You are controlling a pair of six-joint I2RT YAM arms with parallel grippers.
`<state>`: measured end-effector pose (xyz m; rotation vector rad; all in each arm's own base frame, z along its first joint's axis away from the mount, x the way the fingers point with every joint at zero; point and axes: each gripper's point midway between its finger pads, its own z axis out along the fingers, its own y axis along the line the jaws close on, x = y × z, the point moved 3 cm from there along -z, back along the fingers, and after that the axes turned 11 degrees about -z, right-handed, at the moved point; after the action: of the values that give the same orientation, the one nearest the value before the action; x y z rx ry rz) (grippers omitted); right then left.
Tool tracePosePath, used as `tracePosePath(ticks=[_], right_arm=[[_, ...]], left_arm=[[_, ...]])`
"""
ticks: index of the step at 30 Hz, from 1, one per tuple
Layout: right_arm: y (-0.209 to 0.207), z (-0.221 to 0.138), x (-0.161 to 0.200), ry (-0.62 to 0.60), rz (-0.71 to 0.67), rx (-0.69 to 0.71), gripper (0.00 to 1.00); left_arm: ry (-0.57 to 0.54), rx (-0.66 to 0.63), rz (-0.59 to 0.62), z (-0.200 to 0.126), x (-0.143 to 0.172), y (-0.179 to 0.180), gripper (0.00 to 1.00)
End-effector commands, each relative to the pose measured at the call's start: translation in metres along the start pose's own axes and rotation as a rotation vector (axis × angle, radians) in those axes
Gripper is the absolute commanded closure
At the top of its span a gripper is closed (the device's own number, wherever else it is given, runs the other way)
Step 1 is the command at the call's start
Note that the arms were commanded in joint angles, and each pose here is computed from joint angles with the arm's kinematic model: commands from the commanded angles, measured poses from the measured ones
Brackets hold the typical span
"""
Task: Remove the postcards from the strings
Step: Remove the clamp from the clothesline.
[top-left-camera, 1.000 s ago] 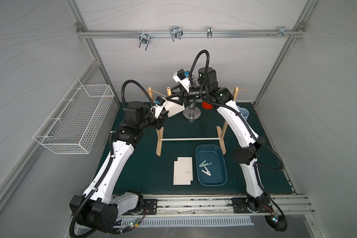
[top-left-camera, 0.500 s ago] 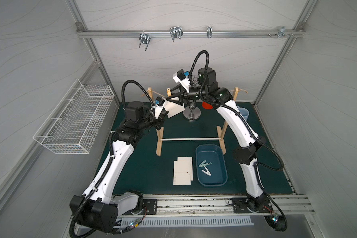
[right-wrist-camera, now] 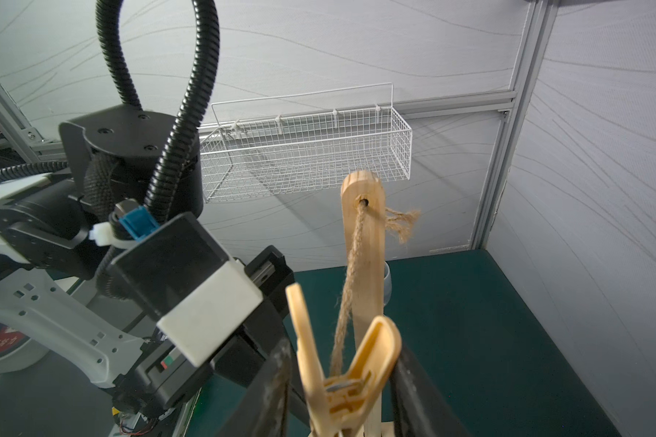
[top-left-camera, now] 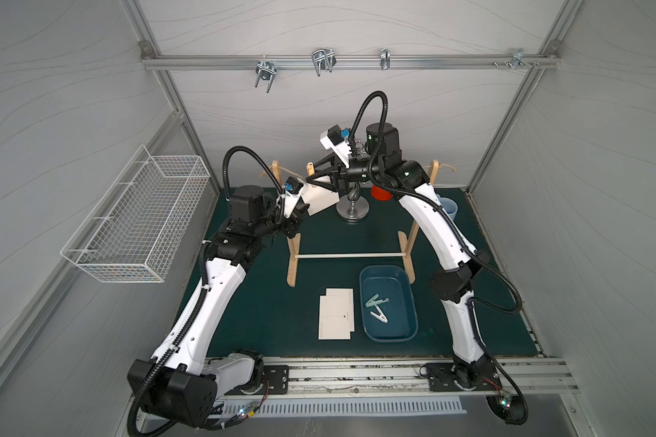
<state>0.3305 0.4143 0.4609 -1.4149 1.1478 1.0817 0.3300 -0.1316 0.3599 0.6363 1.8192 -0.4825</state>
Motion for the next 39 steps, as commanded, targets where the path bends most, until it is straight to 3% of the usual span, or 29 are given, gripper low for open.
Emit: tracePosePath(ticks=[1,7,18,26,39], right_arm=[[0.012,-0.011,-0.022,-0.041,-0.038,-0.026,0.6],[0.012,-0.011,-0.022,-0.043,-0.04,-0.029,0.63],[0.012,-0.011,-0.022,-0.042,-0.043,-0.024,0.79],[0.011,-0.01,-0.02,-0.038,-0.038,-0.019,1.0],[0.01,-0.016,-0.036,-0.072,-0.076,0.022,1.0]], left_arm=[[-0.02,-0.003,0.034,-0.005,-0.012,0.0,0.99],[-0.014,0.0,0.032,-0.004,-0.01,0.0,0.99],[-0.013,-0.003,0.035,-0.004,-0.011,0.001,0.99],[-0.016,-0.006,0.035,-0.005,-0.011,0.001,1.0],[-0.015,0.006,0.021,-0.005,-0.009,-0.001,1.0]])
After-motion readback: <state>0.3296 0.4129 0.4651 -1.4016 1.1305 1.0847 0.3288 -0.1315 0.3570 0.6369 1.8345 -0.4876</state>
